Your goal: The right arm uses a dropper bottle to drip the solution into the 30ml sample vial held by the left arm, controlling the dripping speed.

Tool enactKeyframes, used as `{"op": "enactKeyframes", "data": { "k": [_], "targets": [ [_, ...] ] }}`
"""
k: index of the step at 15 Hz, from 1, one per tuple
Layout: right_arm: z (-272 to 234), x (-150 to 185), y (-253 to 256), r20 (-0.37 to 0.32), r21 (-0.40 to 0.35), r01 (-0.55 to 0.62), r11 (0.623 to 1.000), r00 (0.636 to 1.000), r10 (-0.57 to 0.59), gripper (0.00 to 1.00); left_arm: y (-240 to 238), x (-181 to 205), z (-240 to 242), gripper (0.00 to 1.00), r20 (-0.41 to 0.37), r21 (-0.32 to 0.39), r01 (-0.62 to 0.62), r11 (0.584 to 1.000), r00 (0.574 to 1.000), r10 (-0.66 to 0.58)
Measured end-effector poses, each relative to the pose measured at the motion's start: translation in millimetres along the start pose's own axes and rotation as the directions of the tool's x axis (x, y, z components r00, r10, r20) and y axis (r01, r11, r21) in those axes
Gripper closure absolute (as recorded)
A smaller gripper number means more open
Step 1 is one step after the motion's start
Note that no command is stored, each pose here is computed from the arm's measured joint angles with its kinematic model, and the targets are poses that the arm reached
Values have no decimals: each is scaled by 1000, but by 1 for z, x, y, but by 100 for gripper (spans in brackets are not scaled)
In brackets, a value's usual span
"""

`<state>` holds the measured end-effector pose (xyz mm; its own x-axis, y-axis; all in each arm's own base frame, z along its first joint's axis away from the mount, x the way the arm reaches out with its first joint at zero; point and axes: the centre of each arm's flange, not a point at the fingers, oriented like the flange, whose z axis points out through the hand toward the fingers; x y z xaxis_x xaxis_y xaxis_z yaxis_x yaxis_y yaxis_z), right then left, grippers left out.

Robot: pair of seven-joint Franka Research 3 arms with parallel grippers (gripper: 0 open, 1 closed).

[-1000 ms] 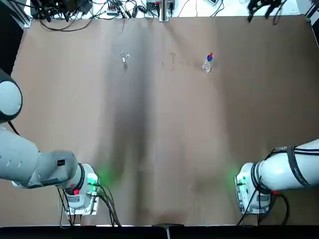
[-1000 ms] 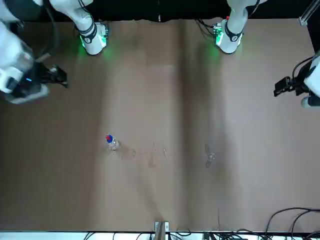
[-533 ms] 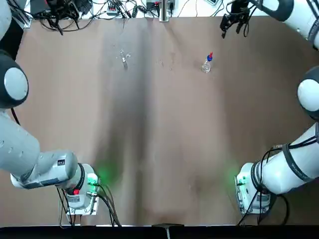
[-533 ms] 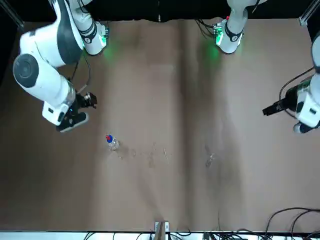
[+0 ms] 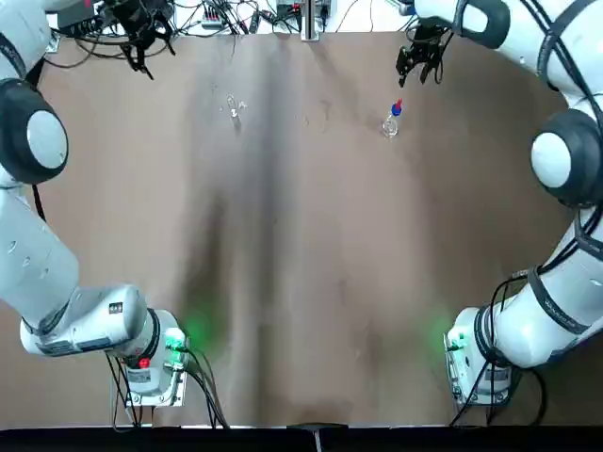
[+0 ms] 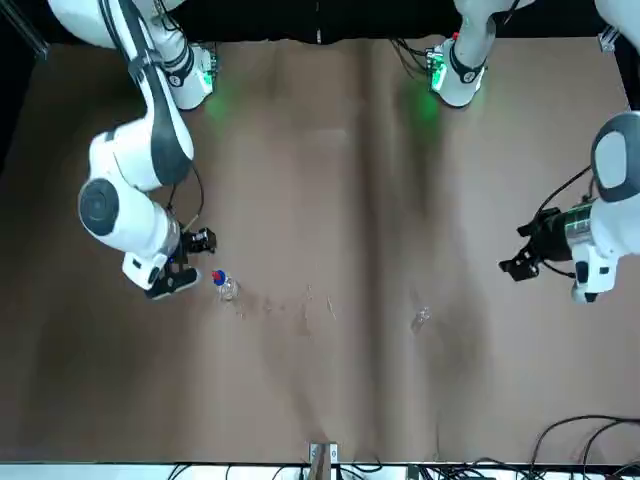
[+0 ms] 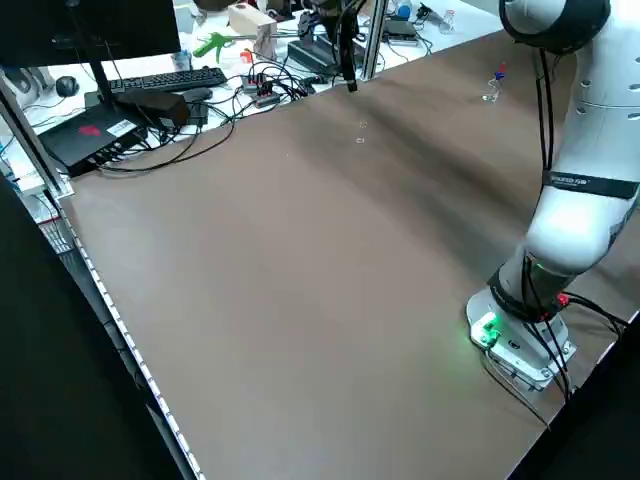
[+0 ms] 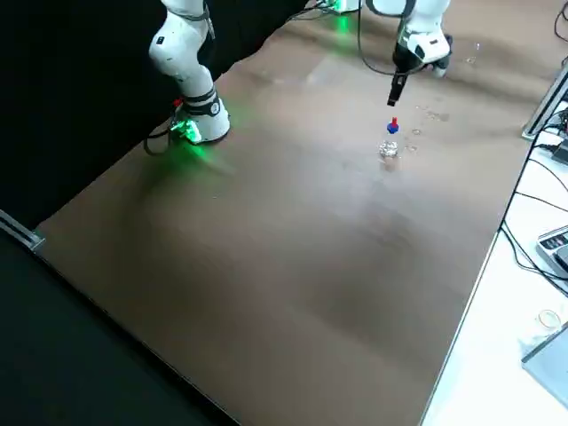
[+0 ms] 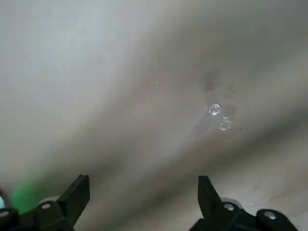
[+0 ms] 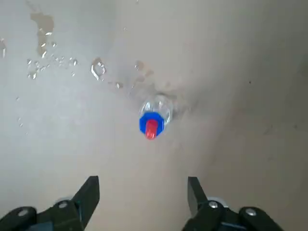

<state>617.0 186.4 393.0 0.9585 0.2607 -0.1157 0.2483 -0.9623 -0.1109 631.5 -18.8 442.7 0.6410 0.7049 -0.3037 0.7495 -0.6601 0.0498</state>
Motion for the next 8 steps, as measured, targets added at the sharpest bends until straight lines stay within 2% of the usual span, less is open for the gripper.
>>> {"op": "enactKeyframes", "data": {
  "k": [1,2,5,8],
  "targets": [
    [10,5,1,-7,-3,-4,1000,1000,4,18,4,1,8,1,21,-10,56,998,998,-56],
    [28,15,4,-29,-9,-17,1000,999,17,27,11,6,28,1,61,-10,143,990,988,-142],
    [57,26,8,-34,-18,-39,999,999,39,35,27,18,64,1,82,-31,279,960,958,-275],
    [78,30,9,-14,-23,-45,999,999,45,36,55,27,113,1,67,-80,480,873,877,-476]
  ]
}}
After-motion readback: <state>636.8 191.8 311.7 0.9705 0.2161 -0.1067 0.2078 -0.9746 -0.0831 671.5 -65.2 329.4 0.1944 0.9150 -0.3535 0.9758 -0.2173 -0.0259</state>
